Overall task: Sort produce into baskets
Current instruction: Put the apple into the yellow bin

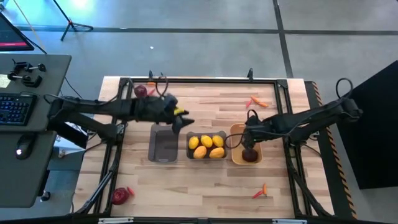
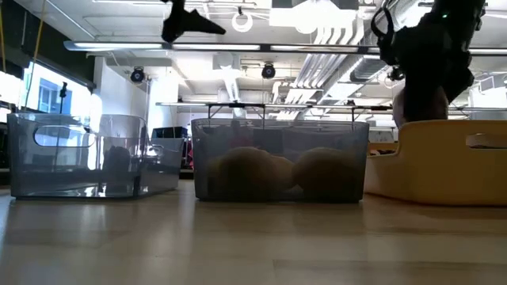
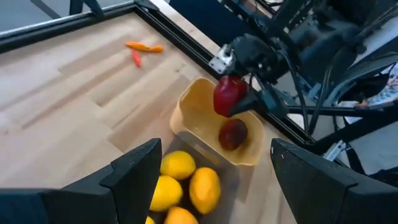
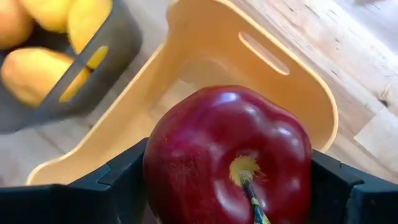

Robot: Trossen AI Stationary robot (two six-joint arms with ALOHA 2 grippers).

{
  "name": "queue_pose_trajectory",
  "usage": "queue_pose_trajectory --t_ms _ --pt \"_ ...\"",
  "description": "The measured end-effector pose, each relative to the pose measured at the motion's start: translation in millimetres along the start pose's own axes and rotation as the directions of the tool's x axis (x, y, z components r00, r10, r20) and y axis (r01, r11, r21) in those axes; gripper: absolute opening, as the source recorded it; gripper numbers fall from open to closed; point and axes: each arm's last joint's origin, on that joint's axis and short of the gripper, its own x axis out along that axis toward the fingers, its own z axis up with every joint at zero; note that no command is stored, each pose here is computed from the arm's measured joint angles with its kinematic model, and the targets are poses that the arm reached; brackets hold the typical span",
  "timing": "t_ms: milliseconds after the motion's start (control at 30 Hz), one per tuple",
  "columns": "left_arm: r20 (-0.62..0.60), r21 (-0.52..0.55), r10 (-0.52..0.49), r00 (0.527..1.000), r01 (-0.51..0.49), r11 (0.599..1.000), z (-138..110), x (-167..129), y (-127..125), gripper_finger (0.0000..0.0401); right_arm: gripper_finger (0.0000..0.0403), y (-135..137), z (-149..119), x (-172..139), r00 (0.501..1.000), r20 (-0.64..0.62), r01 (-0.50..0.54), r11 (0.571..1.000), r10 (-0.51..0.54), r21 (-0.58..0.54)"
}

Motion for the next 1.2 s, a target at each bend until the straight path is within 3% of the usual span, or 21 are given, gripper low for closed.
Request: queue_pose_trajectory --t_ms 133,333,433,600,733,1000,1200 --pt "0.039 0.015 0.033 0.999 -0.033 0.999 -11.1 -4.9 -14.4 0.0289 0.0293 -0.2 -6.3 -4.2 1.000 0.009 0.012 0.998 -0.011 -0.063" --pt "0.074 0.025 0.032 0.997 -0.034 0.999 -7.9 -18.7 -16.5 0.0289 0.0295 1.3 -9.0 -4.1 1.000 -0.024 -0.004 0.997 0.002 -0.080" --pt "0.079 0.036 0.032 0.996 -0.035 0.999 -5.1 -29.7 -14.5 0.0289 0.0313 1.6 -8.6 -3.9 0.999 -0.031 -0.013 0.999 0.012 -0.047" --pt "0.076 0.062 0.041 0.996 -0.046 0.997 -2.6 -45.4 -10.3 0.0289 0.0384 0.4 -6.6 -3.2 0.998 -0.056 -0.022 1.000 0.023 0.008" --pt "0.065 0.080 0.052 0.997 -0.058 0.995 -2.5 -53.5 -7.0 0.0289 0.0387 0.8 -0.5 -4.1 0.997 -0.040 -0.070 0.994 0.073 0.084" --pt "0.011 0.111 0.066 0.998 -0.067 0.992 -9.6 -61.4 -6.3 0.0289 0.0376 6.9 15.7 -25.6 0.939 0.191 -0.314 0.940 0.287 0.131" --pt "-0.218 0.070 0.107 0.970 -0.094 0.993 -35.2 -69.4 -4.1 0.0289 0.0376 8.2 23.4 -41.2 0.867 0.355 -0.408 0.907 0.349 0.106"
